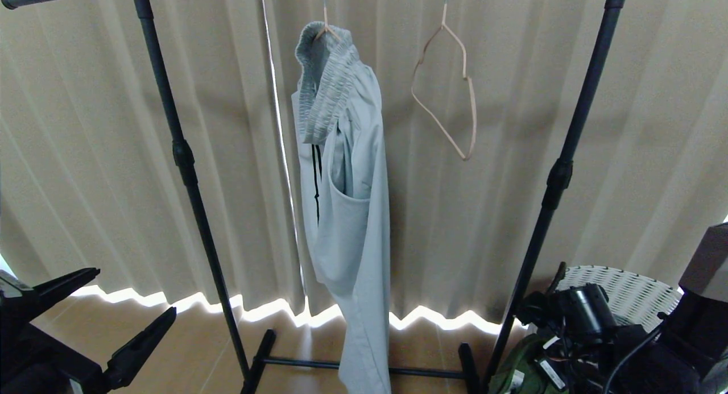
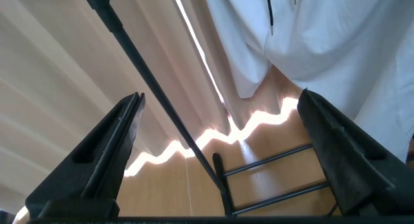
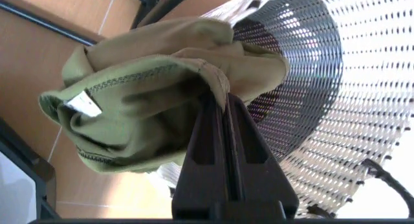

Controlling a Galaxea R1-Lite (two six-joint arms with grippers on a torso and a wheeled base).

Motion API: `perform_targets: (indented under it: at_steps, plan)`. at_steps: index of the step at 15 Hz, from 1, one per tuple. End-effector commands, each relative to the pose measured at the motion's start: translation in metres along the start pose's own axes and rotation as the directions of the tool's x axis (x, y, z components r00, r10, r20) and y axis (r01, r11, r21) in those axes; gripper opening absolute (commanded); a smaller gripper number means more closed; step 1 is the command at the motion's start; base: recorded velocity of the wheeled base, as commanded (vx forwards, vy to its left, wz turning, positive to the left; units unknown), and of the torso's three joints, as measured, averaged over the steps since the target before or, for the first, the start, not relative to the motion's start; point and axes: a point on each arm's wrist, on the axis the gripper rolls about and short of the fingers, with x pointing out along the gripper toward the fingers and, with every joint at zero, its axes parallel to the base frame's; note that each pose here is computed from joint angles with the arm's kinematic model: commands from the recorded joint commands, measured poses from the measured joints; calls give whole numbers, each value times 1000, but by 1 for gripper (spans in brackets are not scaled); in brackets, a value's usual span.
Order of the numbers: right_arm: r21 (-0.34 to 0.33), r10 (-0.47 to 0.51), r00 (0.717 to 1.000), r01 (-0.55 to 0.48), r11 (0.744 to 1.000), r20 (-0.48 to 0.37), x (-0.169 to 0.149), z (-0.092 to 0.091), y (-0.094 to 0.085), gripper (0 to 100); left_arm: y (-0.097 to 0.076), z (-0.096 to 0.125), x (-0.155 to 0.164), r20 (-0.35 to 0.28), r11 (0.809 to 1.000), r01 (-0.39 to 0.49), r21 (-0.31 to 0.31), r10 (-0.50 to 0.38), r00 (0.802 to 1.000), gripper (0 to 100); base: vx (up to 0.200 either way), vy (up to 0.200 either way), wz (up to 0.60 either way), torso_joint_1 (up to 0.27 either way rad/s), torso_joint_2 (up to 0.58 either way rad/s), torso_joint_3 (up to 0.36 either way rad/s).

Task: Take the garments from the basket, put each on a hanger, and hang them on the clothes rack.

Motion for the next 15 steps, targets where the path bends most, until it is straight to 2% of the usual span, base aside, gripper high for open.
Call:
perform_targets:
  at_steps: [1,2,3,5,6,7,8,9,10,12,15]
  plan:
    - [13,-10,999,10,1000,38,-11,-2,-4,0,0,-1,0,-3,1000,1,0,-1,1000,100,0,0,0,0,0,0]
    - [23,-18,998,17,1000,67,-19,0,-8,0,0,-1,0,-4,1000,1,0,-1,1000,100,0,0,0,0,0,0]
    - [54,-42,989,35,998,145,-39,6,-18,0,0,-1,0,-6,1000,2,0,-2,1000,100,0,0,0,0,0,0]
    - [81,-72,971,55,995,228,-71,12,-32,0,0,-1,0,-3,1000,4,0,-4,1000,100,0,0,0,0,0,0]
    - [89,-90,957,67,994,277,-102,15,-46,0,0,-1,0,-2,1000,3,1,-3,1000,100,0,0,0,0,0,0]
    - [94,-93,953,68,993,289,-110,17,-50,0,0,-1,0,-3,1000,4,1,-4,1000,100,0,0,0,0,0,0]
    - [120,-108,936,72,990,335,-147,20,-66,0,-1,-3,-1,-7,1000,12,3,-12,1000,100,0,0,0,0,0,0]
    - [135,-116,926,71,988,360,-166,19,-74,0,-3,-4,-1,-5,999,35,5,-35,999,100,0,0,0,0,0,0]
    - [142,-118,919,69,987,377,-173,19,-76,0,-4,-5,-1,-3,999,43,5,-43,999,100,0,0,0,0,0,0]
    - [165,-113,863,36,986,492,-204,18,-87,0,-7,-2,-1,16,997,78,12,-78,997,100,0,0,0,0,0,0]
    - [203,-151,813,41,978,562,-229,28,-100,0,-7,-2,-2,19,997,80,19,-80,997,100,0,0,0,0,0,0]
